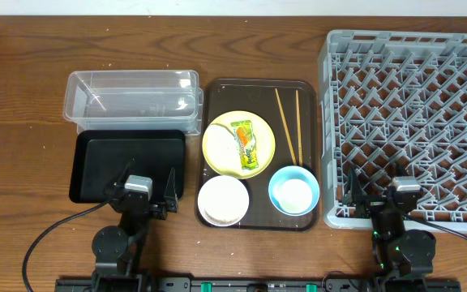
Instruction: Sort waste into correct bins and load items into the dishwasher rack
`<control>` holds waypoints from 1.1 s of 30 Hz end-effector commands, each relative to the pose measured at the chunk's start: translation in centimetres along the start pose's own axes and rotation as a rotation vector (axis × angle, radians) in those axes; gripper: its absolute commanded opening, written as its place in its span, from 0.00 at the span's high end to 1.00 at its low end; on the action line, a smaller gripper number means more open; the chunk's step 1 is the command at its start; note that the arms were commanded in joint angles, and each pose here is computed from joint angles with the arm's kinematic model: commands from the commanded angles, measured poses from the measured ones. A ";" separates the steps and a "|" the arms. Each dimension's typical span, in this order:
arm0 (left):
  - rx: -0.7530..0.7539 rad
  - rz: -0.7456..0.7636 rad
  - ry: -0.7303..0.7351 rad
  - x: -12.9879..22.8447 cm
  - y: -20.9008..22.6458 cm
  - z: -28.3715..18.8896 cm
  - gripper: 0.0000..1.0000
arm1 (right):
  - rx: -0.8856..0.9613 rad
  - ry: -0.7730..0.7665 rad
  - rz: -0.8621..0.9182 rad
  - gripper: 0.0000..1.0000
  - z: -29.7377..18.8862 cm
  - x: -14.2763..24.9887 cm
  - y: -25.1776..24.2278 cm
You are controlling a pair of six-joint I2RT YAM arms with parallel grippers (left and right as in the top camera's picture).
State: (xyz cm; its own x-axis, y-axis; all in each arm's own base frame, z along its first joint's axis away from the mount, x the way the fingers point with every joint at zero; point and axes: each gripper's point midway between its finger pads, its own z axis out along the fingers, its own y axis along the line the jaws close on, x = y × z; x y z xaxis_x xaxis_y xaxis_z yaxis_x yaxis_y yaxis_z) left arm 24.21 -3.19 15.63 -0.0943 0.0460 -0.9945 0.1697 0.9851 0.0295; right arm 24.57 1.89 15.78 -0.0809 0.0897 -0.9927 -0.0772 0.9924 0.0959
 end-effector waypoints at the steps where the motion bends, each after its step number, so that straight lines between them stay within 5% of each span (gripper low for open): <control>1: -0.012 0.004 0.041 1.6 0.2 0.2 0.05 | 0.002 -0.003 -0.002 0.01 0.0 0.0 -0.1; 33: 0.017 0.003 0.040 1.6 -0.3 0.2 0.05 | -0.006 -0.006 0.004 0.01 0.0 0.0 0.1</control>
State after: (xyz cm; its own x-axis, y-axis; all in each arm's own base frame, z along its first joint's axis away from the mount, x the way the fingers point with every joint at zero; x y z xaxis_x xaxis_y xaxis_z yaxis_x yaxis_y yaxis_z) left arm 24.21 -3.23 15.63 -0.0942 0.0460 -0.9945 0.1716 0.9847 0.0293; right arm 24.57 1.90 15.81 -0.0798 0.0897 -0.9928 -0.0777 0.9923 0.0959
